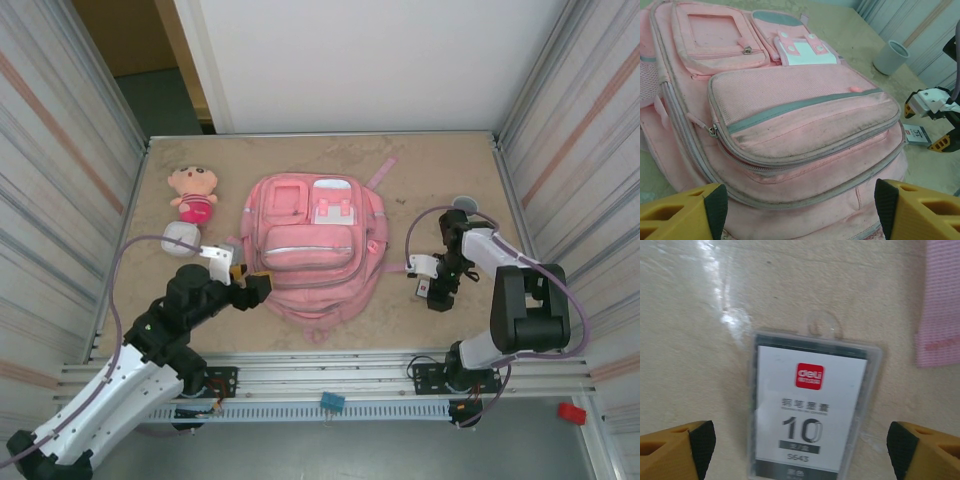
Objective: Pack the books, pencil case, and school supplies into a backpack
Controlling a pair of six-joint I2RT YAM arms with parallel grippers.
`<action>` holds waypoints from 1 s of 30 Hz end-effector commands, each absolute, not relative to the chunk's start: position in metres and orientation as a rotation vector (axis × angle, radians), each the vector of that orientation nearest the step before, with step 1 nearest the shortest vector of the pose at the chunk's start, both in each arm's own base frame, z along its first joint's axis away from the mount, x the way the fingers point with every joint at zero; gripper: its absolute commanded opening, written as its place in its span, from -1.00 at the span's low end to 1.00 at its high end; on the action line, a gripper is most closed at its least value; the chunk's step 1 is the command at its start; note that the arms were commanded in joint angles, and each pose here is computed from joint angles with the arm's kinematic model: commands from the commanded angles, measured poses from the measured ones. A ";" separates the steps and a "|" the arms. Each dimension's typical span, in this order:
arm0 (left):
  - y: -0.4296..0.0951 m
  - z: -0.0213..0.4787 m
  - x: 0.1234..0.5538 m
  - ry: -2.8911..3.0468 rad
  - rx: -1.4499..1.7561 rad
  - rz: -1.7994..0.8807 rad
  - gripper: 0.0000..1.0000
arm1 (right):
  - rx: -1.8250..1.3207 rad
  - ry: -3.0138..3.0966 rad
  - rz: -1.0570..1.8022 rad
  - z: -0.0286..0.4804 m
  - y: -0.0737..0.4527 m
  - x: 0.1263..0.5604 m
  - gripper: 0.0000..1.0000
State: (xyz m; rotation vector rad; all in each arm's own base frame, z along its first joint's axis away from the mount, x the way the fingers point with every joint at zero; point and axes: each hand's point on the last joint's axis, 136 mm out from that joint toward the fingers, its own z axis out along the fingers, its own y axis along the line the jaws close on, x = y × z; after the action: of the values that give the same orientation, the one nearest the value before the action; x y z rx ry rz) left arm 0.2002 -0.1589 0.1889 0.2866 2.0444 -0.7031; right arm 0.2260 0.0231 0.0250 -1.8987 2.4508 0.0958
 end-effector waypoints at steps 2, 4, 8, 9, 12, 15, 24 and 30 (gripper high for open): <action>-0.156 0.187 0.201 2.035 0.275 -0.689 0.58 | -1.961 2.426 0.018 0.012 0.018 0.227 0.79; -0.156 0.186 0.202 2.037 0.275 -0.684 0.58 | -1.963 2.425 0.023 0.008 0.018 0.226 0.79; -0.157 0.184 0.203 2.039 0.270 -0.687 0.58 | -1.955 2.420 0.023 0.002 0.021 0.229 0.65; -0.157 0.183 0.204 2.042 0.268 -0.686 0.58 | -1.956 2.421 0.031 0.001 0.021 0.229 0.58; -0.158 0.181 0.203 2.049 0.273 -0.689 0.59 | -1.968 2.414 0.046 -0.001 0.023 0.226 0.32; -0.158 0.181 0.204 2.049 0.278 -0.677 0.59 | -2.003 2.384 0.020 -0.001 0.023 0.221 0.16; -0.162 0.181 0.208 2.033 0.381 -0.619 0.58 | -1.796 2.263 0.002 0.053 0.045 0.232 -0.05; -0.175 0.209 0.221 1.940 0.640 -0.474 0.56 | -1.477 2.099 0.043 0.115 0.072 0.246 -0.12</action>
State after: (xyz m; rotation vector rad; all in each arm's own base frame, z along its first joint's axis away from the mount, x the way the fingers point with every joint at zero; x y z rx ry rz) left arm 0.2117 -0.1650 0.1719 0.4976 2.0764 -0.5377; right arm 0.2441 0.0522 0.0898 -1.6330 2.1500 -0.0740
